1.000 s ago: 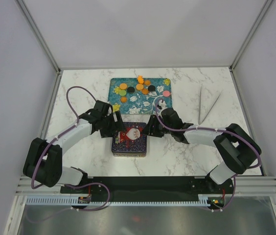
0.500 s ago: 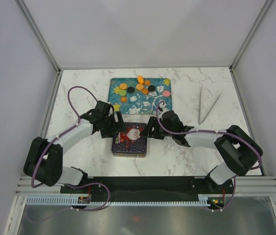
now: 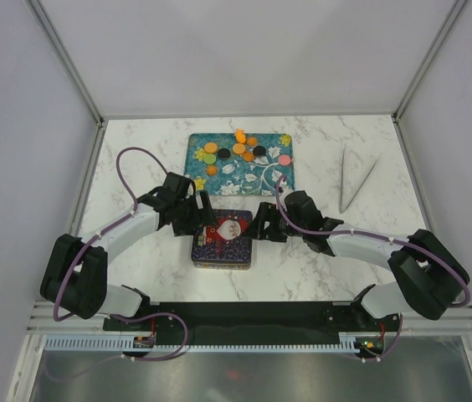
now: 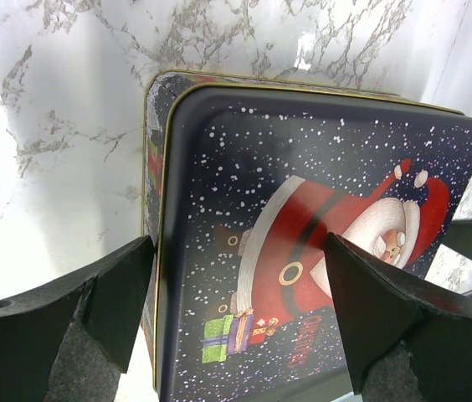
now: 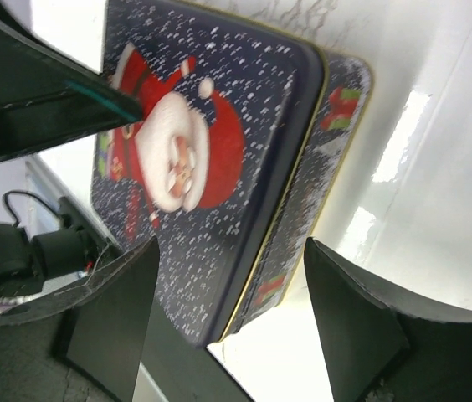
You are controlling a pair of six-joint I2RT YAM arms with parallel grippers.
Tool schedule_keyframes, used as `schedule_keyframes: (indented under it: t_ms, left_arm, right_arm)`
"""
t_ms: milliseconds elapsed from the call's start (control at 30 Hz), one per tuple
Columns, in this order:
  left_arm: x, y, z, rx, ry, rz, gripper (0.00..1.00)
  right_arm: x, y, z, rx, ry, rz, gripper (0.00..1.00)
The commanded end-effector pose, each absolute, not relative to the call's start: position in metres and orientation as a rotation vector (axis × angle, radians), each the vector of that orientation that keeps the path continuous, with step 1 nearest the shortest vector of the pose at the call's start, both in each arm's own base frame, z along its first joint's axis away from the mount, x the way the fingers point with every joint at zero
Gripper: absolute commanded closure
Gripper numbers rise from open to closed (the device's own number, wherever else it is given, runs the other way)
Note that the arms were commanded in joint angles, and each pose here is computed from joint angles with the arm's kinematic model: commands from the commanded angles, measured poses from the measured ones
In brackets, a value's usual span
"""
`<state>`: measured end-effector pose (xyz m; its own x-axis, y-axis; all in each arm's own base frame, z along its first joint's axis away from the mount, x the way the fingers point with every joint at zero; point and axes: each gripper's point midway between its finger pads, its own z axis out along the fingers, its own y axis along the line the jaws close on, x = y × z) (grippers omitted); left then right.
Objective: Pack the cookies
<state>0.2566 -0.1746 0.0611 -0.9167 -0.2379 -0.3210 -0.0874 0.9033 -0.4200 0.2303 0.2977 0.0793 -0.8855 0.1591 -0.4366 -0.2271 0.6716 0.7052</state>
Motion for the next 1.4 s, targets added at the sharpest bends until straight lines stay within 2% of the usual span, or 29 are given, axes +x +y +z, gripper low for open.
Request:
schedule_keyframes:
  t_ms: [0, 500, 667, 833, 967, 1000, 1367]
  left_arm:
    - [0.26, -0.172, 0.06, -0.238, 2.687, -0.534, 0.1]
    - [0.258, -0.173, 0.06, -0.243, 2.691, -0.546, 0.1]
    - [0.257, -0.173, 0.059, -0.25, 2.694, -0.546, 0.1]
    - [0.255, -0.173, 0.056, -0.26, 2.697, -0.55, 0.1]
    - [0.253, -0.173, 0.053, -0.265, 2.702, -0.549, 0.1]
    - [0.252, -0.173, 0.053, -0.263, 2.701, -0.55, 0.1]
    - [0.246, -0.191, 0.075, -0.242, 2.653, -0.637, 0.09]
  right_arm:
    - [0.215, 0.299, 0.092, -0.091, 2.382, 1.218, 0.22]
    - [0.171, 0.314, 0.075, -0.105, 2.381, 1.372, 0.21]
    - [0.169, 0.315, 0.067, -0.085, 2.386, 1.389, 0.26]
    - [0.166, 0.311, 0.053, -0.053, 2.399, 1.384, 0.34]
    - [0.163, 0.309, 0.042, -0.029, 2.416, 1.39, 0.44]
    - [0.161, 0.308, 0.037, -0.023, 2.426, 1.383, 0.5]
    - [0.168, 0.309, 0.035, -0.028, 2.436, 1.324, 0.65]
